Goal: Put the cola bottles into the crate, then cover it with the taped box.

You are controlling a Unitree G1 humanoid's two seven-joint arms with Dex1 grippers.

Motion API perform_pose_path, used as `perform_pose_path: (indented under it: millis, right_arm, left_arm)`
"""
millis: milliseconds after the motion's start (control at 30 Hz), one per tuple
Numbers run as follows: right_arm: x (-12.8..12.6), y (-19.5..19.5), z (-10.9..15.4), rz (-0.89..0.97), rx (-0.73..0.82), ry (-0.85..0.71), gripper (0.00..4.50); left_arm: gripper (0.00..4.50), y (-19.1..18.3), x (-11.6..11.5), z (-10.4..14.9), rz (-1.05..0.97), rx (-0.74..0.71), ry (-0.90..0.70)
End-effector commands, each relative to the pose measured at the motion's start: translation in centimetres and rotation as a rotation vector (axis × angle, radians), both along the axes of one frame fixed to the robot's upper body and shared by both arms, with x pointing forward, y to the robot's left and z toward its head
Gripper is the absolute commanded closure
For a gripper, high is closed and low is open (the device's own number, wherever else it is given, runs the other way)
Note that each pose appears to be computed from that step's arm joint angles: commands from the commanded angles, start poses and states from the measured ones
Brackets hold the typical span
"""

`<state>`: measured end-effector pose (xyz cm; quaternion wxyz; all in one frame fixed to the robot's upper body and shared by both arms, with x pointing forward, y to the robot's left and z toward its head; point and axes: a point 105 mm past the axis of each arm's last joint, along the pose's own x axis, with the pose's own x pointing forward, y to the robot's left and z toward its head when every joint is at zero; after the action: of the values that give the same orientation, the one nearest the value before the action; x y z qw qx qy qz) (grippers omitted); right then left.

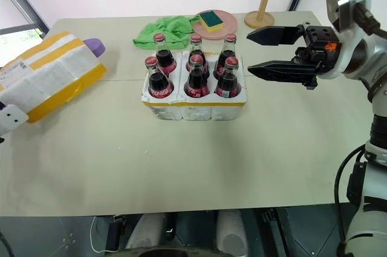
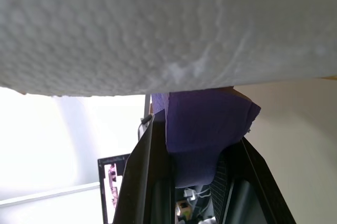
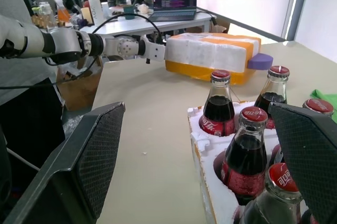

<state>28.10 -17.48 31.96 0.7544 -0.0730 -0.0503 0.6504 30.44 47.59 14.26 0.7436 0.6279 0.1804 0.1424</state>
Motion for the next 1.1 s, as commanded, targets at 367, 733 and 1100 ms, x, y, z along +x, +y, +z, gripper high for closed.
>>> perform_pose_path:
  millis: [367, 733, 1100]
  right_arm:
    - [1.2, -2.8, 0.6, -0.127, 0.010, -0.046, 0.00]
    - [1.9, -3.6, -0.7, -0.183, 0.007, -0.052, 0.00]
    - [1.3, -5.8, -1.2, -0.272, -0.009, -0.048, 0.00]
  left_arm:
    - [4.22, -3.1, 2.1, 12.7, -0.218, 0.093, -0.222]
    - [4.22, -10.6, 4.9, 20.8, -0.450, 0.134, -0.363]
    - [4.22, -22.2, 6.6, 23.3, -0.801, 0.115, -0.345]
